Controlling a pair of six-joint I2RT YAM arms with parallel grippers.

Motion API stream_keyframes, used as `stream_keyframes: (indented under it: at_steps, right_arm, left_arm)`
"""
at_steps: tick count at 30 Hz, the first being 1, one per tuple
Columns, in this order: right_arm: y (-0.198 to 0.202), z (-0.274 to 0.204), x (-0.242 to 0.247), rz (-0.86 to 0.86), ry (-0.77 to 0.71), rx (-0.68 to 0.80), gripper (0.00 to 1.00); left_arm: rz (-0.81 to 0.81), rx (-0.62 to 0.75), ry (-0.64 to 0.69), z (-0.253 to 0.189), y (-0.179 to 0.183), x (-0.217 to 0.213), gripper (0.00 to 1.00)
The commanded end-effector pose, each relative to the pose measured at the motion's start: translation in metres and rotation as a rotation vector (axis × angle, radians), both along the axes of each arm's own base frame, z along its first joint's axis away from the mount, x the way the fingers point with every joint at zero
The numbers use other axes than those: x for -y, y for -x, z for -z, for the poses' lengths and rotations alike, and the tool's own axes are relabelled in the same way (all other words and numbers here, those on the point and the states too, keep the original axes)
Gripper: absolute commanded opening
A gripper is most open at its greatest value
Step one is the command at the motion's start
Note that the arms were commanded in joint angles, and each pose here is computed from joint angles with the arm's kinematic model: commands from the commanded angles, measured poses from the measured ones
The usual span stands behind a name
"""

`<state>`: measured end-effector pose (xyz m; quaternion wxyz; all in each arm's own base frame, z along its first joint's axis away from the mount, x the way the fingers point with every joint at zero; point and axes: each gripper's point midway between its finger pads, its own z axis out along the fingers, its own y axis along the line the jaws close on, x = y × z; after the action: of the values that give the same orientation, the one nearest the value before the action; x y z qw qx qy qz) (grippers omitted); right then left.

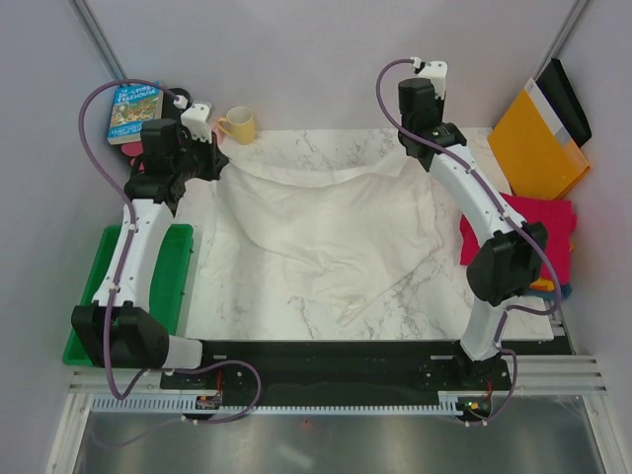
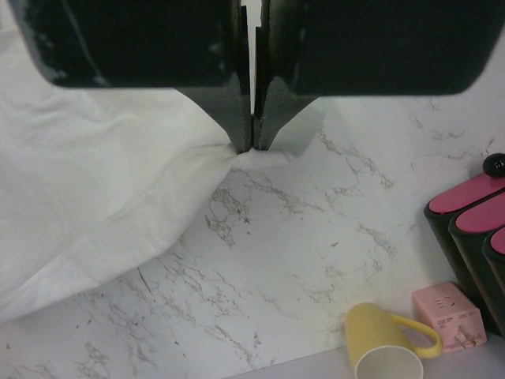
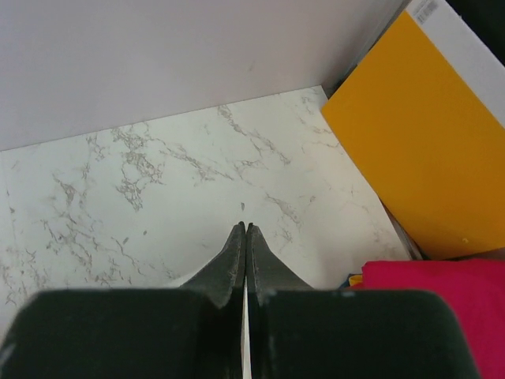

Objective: Fold and stack the t-shirts
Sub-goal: Flatten out the tshirt

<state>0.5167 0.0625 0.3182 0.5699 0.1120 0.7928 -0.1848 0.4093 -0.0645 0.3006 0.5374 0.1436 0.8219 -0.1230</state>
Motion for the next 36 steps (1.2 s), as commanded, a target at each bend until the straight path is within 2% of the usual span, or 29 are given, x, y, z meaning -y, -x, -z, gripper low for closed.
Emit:
stream_keyframes:
  at_steps: [1,4,8,10,15,18,20,21,24,28,31,36]
  right_arm:
    - [-0.009,-0.050,0.001,-0.002,-0.091,0.150,0.00]
    - [0.004,-0.065,-0.003,-0.023,-0.090,0.167,0.00]
    - [0.036,-0.091,-0.007,-0.029,0.010,0.204,0.00]
    - [0.046,-0.093,-0.004,-0.047,0.093,0.192,0.00]
    - [0.044,-0.073,0.009,-0.054,0.098,0.169,0.00]
    - [0.029,-0.065,0.004,-0.166,-0.006,0.164,0.00]
    - [0.019,-0.060,0.027,-0.111,-0.117,0.161,0.00]
    - [0.017,-0.063,0.033,-0.105,-0.129,0.153,0.00]
    - [0.005,-0.057,0.048,-0.064,-0.121,0.146,0.00]
    - [-0.004,-0.088,0.052,-0.064,-0.122,0.219,0.00]
    - [0.001,-0.136,0.039,-0.094,-0.132,0.327,0.00]
    - [0.036,-0.198,0.026,-0.099,-0.088,0.451,0.00]
  left_arm:
    - [-0.043,0.111,-0.009,-0.022,-0.025,-0.007,0.02]
    - [-0.041,0.145,0.018,-0.045,-0.017,-0.005,0.02]
    - [-0.023,0.215,0.053,-0.083,0.012,0.000,0.02]
    - [-0.035,0.218,0.052,-0.087,0.019,-0.002,0.02]
    - [-0.027,0.221,0.024,-0.082,0.032,-0.004,0.02]
    - [-0.044,0.195,0.006,-0.074,0.027,-0.008,0.02]
    - [-0.057,0.186,-0.004,-0.077,0.020,-0.010,0.02]
    - [-0.067,0.155,-0.013,-0.069,0.013,-0.012,0.02]
    - [-0.061,0.180,-0.021,-0.086,0.004,-0.012,0.02]
    - [-0.072,0.301,-0.020,-0.144,-0.001,-0.014,0.02]
    - [-0.092,0.399,-0.017,-0.193,0.003,-0.017,0.02]
    - [-0.096,0.541,0.003,-0.260,0.032,-0.017,0.02]
